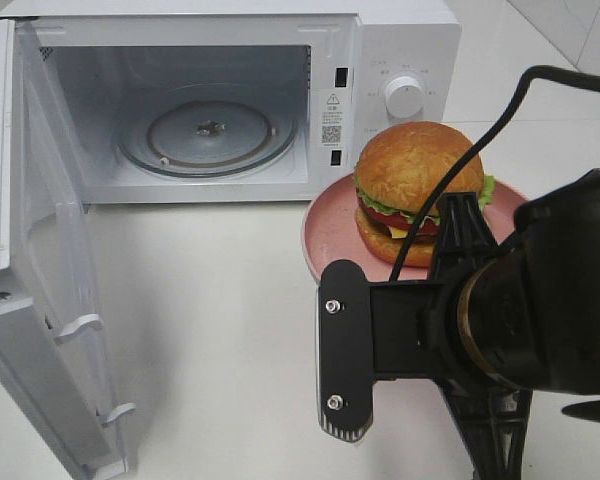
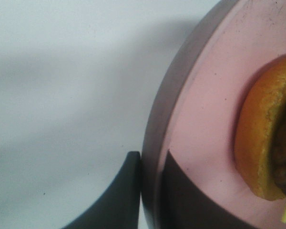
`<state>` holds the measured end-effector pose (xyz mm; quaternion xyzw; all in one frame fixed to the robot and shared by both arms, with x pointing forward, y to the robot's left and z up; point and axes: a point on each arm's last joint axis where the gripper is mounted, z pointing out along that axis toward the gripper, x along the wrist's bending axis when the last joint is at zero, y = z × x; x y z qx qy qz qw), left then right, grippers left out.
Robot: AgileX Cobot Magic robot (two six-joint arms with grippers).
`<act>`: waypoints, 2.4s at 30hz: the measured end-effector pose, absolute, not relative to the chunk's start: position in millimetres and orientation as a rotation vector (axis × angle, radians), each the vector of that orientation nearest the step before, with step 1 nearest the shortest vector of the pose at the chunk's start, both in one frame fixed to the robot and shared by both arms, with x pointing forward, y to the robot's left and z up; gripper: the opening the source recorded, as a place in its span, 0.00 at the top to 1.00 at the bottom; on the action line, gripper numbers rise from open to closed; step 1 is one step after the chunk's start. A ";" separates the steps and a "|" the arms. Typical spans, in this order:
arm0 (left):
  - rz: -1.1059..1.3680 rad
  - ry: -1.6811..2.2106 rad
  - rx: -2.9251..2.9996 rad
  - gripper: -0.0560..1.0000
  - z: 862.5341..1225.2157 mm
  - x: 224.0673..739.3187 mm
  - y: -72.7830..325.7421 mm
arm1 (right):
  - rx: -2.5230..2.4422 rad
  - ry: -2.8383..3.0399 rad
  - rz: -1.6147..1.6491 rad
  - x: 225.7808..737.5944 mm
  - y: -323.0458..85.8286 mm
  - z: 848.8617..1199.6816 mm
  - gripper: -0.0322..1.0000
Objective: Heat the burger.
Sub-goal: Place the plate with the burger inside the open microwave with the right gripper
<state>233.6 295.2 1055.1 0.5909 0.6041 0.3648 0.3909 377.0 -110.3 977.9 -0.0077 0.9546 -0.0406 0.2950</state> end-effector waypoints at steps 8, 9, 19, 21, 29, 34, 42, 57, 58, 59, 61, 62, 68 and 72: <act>0.927 1.535 1.501 0.02 1055.1 233.6 295.2 | -0.129 2.519 -0.042 378.6 -103.7 978.7 0.92; 0.927 1.535 1.501 0.02 1055.1 233.6 295.2 | -0.129 2.519 -0.042 378.6 -103.7 978.7 0.92; 0.927 1.535 1.501 0.02 1055.1 233.6 295.2 | -0.355 2.499 -0.025 378.2 -97.6 977.7 0.92; 0.927 1.535 1.501 0.02 1055.1 233.6 295.2 | -0.383 2.495 -0.007 378.0 -95.9 977.7 0.92; 0.927 1.535 1.501 0.02 1055.1 233.6 295.2 | -0.526 2.462 0.022 377.6 -90.9 978.0 0.92; 0.927 1.535 1.501 0.02 1055.1 233.6 295.2 | -0.595 2.444 0.007 380.5 -91.7 978.1 0.92; 0.927 1.535 1.501 0.02 1055.1 233.6 295.2 | -0.621 2.488 0.013 399.3 -103.8 975.7 0.92; 0.927 1.535 1.501 0.02 1055.1 233.6 295.2 | -0.813 2.530 0.063 415.1 -117.4 971.7 0.92; 0.927 1.535 1.501 0.02 1055.1 233.6 295.2 | -0.821 2.549 0.077 416.5 -119.7 971.0 0.92; 0.927 1.535 1.501 0.02 1055.1 233.6 295.2 | -0.821 2.549 0.077 416.5 -119.7 971.0 0.92; 0.927 1.535 1.501 0.02 1055.1 233.6 295.2 | -0.839 2.566 0.108 418.6 -122.2 970.3 0.92; 0.927 1.535 1.501 0.02 1055.1 233.6 295.2 | -0.839 2.566 0.108 418.6 -122.2 970.3 0.92; 0.927 1.535 1.501 0.02 1055.1 233.6 295.2 | -0.893 2.574 0.154 421.3 -125.3 969.7 0.92; 0.927 1.535 1.501 0.02 1055.1 233.6 295.2 | -0.892 2.567 0.158 422.3 -125.4 970.0 0.92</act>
